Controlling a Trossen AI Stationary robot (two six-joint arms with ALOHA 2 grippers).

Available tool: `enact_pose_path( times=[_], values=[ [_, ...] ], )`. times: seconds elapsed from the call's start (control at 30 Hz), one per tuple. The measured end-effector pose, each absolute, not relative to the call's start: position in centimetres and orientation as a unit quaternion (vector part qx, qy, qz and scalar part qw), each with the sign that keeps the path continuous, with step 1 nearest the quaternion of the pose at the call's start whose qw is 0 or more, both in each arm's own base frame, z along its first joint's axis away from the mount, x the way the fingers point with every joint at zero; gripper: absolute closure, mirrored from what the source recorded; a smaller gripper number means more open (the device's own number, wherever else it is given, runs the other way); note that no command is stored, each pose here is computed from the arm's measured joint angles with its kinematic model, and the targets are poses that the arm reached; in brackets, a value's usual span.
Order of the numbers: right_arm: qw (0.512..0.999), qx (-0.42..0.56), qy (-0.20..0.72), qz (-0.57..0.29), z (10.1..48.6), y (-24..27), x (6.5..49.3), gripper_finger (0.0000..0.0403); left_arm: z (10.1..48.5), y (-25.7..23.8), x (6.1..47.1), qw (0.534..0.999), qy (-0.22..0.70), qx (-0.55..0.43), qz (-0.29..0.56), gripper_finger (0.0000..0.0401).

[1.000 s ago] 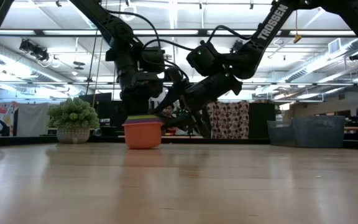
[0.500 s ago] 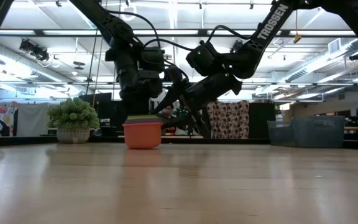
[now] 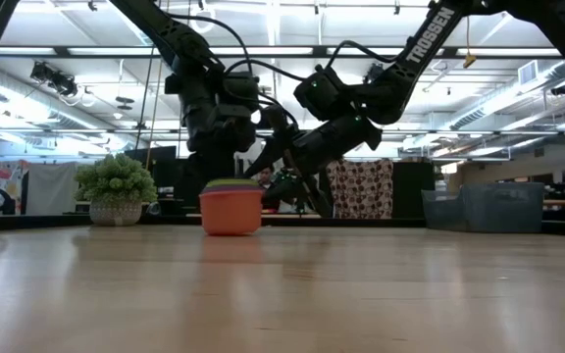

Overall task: Nest measuring cups in basket
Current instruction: Put the nested measuring cups into the black bin

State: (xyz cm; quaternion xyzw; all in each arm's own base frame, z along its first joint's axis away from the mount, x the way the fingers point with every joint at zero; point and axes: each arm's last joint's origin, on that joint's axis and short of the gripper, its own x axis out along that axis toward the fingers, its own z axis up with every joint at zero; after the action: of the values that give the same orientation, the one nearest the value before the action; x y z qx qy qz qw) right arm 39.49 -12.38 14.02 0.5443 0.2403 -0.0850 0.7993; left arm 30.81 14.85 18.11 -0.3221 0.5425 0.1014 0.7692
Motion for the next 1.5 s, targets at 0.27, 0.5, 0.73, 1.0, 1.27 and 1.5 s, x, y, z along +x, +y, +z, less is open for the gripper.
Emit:
enact_pose_path(
  times=[0.27,0.5,0.73,1.0,1.27,1.5],
  values=[
    [0.803,0.537,0.248,-0.072,14.0,-12.3,39.4,0.0214,18.0,15.2,30.5,0.765,0.551,-0.313,0.116,0.0239],
    [0.813,0.522,0.248,-0.073,13.9,-12.3,39.4,0.0214,18.1,14.6,30.9,0.774,0.548,-0.299,0.105,0.0239],
    [0.82,0.512,0.242,-0.088,13.9,-12.4,39.4,0.0213,18.1,14.3,31.3,0.783,0.54,-0.292,0.099,0.0239],
    [0.829,0.501,0.238,-0.071,14.1,-12.4,39.5,0.0215,18.2,14.4,31.5,0.794,0.533,-0.279,0.093,0.0239],
    [0.83,0.498,0.241,-0.07,14.0,-12.4,39.5,0.0221,18.0,14.5,31.7,0.799,0.531,-0.267,0.089,0.0239],
    [0.83,0.497,0.246,-0.064,13.9,-12.4,39.4,0.0249,17.5,14.3,32.0,0.8,0.533,-0.263,0.084,0.0239]
  ],
)
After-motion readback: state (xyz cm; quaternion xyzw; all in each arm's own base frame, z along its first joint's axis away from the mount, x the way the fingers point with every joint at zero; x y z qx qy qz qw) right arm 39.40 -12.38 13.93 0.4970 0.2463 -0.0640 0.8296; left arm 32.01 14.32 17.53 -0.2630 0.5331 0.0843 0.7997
